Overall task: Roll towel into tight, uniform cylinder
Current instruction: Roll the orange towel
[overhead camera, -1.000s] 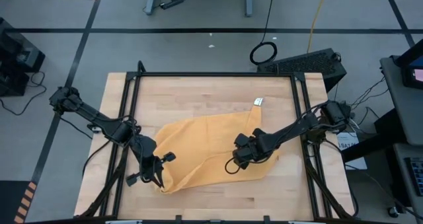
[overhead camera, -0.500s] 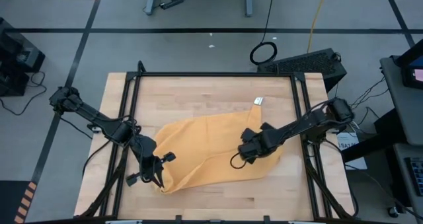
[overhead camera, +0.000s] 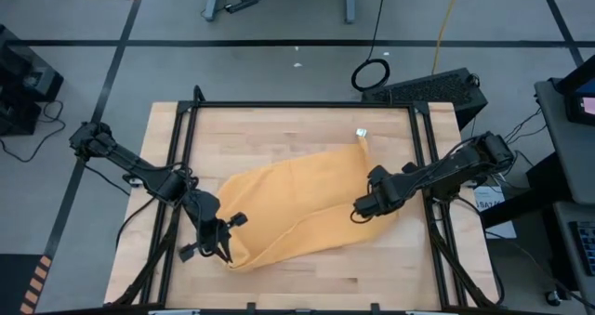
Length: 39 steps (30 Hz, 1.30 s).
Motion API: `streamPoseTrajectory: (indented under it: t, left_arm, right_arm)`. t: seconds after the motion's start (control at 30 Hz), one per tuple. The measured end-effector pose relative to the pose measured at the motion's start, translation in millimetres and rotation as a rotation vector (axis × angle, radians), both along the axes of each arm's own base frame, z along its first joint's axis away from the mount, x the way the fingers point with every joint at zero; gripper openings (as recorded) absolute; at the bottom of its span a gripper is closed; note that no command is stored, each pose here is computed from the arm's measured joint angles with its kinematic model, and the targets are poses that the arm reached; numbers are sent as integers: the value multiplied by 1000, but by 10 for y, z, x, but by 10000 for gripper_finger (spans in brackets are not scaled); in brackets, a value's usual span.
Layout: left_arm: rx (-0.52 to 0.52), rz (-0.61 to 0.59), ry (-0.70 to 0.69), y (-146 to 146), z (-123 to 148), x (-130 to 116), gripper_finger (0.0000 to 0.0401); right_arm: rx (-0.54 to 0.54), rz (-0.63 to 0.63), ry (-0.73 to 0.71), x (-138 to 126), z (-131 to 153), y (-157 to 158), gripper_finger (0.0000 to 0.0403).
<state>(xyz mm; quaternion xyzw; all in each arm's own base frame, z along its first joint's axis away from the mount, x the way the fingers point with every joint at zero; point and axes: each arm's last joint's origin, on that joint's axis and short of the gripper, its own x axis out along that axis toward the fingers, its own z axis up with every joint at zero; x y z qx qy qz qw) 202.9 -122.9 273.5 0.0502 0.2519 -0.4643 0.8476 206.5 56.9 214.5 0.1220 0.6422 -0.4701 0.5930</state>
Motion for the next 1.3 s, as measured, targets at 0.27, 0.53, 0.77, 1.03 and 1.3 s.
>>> streamPoseTrajectory:
  t: [0.27,0.53,0.77,1.03,1.3]
  left_arm:
    - [10,2,-2,-64,-34,22,9]
    - [37,-10,46,-162,-205,136,9]
    - [48,-17,86,-209,-289,164,9]
    - [32,-52,89,-307,-277,108,8]
    - [-23,-6,193,-498,-265,-21,8]
  right_arm:
    - [-15,-108,45,-70,28,-3,13]
    - [-33,-101,50,-108,36,67,78]
    - [-12,-45,-27,-94,5,215,127]
    - [33,204,-231,-23,-53,557,132]
    - [-8,358,-199,-91,-68,633,133]
